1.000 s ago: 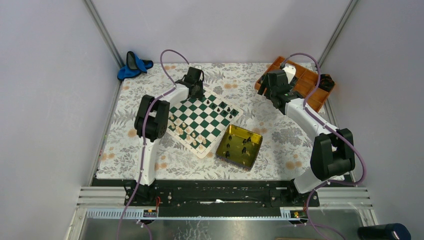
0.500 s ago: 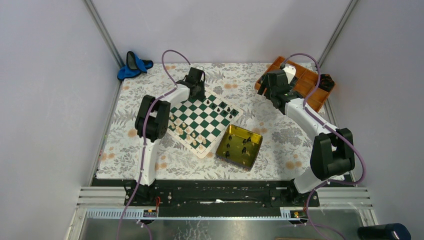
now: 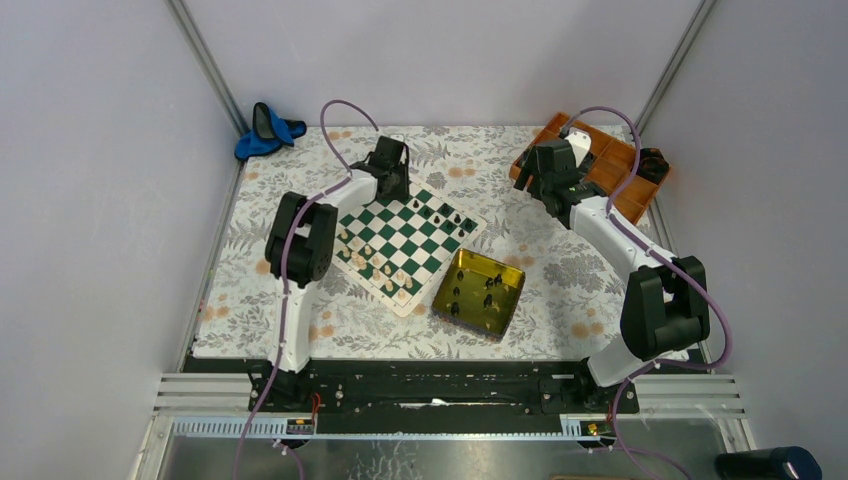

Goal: Set up the chess pieces on the board
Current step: Place the chess piece on the chessboard.

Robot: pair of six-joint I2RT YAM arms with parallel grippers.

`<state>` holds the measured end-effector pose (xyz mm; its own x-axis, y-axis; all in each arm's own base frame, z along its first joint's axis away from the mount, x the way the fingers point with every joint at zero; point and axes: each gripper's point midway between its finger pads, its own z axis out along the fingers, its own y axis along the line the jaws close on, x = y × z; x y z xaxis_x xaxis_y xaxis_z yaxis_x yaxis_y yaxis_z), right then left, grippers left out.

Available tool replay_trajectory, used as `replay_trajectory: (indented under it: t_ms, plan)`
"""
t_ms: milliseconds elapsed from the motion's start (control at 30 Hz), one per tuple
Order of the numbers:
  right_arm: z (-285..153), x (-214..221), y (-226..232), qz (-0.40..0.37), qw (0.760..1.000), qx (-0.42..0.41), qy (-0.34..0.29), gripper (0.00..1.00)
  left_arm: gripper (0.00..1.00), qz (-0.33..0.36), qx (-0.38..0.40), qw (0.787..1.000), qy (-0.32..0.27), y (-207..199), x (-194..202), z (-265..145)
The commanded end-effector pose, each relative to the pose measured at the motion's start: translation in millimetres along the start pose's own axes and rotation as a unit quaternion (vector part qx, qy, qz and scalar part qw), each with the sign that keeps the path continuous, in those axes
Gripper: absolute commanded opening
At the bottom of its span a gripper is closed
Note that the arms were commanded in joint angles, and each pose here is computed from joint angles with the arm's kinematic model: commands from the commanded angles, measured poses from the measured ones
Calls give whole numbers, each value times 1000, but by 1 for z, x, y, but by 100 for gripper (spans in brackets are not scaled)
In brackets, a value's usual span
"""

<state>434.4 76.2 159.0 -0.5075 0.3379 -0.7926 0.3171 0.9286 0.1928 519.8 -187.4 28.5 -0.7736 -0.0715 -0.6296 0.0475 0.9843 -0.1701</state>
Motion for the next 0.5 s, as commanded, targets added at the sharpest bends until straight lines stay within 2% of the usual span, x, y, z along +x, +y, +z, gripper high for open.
replay_trajectory:
  t_ms: [0,233,467]
  plan:
    - [-12,-19,3,16,999,-12,-25,86,42,-8,-5,998,-57,-4,-34,-32]
    - [-17,-18,0,17,999,-12,-28,85,43,-17,-7,995,-98,-1,-49,-74]
    - [-22,-24,-15,14,999,16,-48,85,38,-15,36,993,-113,-23,-31,-133]
